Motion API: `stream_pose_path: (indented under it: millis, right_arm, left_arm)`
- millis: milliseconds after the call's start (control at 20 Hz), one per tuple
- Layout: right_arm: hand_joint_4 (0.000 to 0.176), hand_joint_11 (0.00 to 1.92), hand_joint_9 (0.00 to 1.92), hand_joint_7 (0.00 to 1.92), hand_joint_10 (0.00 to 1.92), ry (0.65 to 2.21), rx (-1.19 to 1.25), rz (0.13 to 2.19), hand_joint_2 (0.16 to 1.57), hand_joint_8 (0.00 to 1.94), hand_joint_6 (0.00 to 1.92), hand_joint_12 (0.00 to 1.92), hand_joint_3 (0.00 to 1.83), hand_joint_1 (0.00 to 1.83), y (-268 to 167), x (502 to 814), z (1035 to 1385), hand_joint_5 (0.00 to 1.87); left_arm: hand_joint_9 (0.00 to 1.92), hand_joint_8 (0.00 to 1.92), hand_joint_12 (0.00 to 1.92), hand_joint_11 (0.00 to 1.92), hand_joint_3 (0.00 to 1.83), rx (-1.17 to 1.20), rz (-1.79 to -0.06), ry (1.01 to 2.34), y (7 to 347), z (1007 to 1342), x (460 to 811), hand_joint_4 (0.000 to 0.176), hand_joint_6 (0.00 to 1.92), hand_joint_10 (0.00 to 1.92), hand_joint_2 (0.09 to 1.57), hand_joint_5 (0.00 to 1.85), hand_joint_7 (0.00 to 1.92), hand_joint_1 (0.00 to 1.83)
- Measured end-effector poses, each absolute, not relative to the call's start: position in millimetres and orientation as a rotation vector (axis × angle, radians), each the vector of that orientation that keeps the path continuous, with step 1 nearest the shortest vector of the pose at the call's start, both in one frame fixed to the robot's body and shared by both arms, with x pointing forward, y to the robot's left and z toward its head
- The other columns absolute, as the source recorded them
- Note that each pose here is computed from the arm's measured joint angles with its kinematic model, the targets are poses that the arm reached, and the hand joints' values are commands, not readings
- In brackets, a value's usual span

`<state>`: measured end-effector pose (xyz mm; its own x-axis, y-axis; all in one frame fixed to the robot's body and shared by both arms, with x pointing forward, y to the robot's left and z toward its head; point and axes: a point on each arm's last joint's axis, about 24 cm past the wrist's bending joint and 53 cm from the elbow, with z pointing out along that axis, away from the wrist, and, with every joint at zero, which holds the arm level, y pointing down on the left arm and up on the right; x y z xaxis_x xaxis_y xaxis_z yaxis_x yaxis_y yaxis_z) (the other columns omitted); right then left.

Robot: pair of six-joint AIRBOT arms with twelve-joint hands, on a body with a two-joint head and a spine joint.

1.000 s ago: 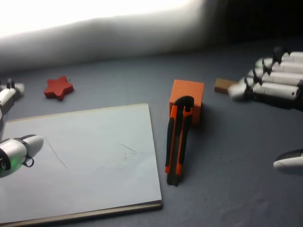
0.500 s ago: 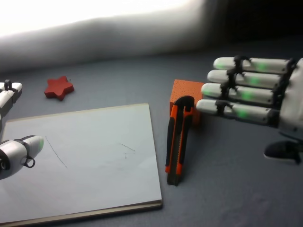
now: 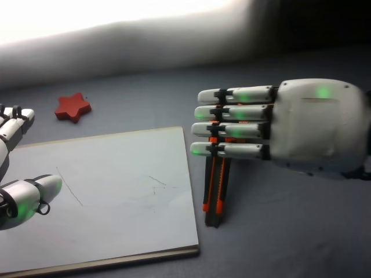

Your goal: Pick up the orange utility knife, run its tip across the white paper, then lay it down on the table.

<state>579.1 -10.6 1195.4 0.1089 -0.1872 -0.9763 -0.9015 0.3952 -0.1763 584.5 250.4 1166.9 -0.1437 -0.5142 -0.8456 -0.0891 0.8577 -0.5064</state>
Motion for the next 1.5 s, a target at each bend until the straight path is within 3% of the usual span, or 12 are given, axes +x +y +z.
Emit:
stream_pose_path:
  millis: [200,800,1500]
  right_arm:
    - [0.000,0.00,0.00,0.00,0.00,1.517,-1.002,0.699,1.08,0.00,0.00,0.00,0.00,1.10,4.1,594.6,1180.3,0.00]
    - [0.000,0.00,0.00,0.00,0.00,1.624,-0.972,0.560,1.09,0.00,0.00,0.00,0.00,1.08,19.1,630.6,1157.7,0.00]
    - [0.000,0.00,0.00,0.00,0.00,1.681,-0.957,0.550,1.11,0.00,0.00,0.00,0.00,1.11,46.7,633.7,1146.5,0.00]
  left_arm:
    - [0.00,0.00,0.00,0.00,0.00,-0.476,-0.387,1.682,252.3,1168.9,584.4,0.000,0.00,0.00,1.32,0.00,0.00,0.17]
    - [0.00,0.00,0.00,0.00,0.00,-0.477,-0.379,1.665,253.4,1171.6,584.8,0.000,0.00,0.00,1.30,0.00,0.00,0.22]
    - [0.00,0.01,0.01,0.01,0.00,-0.482,-0.382,1.666,253.1,1171.4,584.8,0.000,0.01,0.00,1.30,0.02,0.04,0.22]
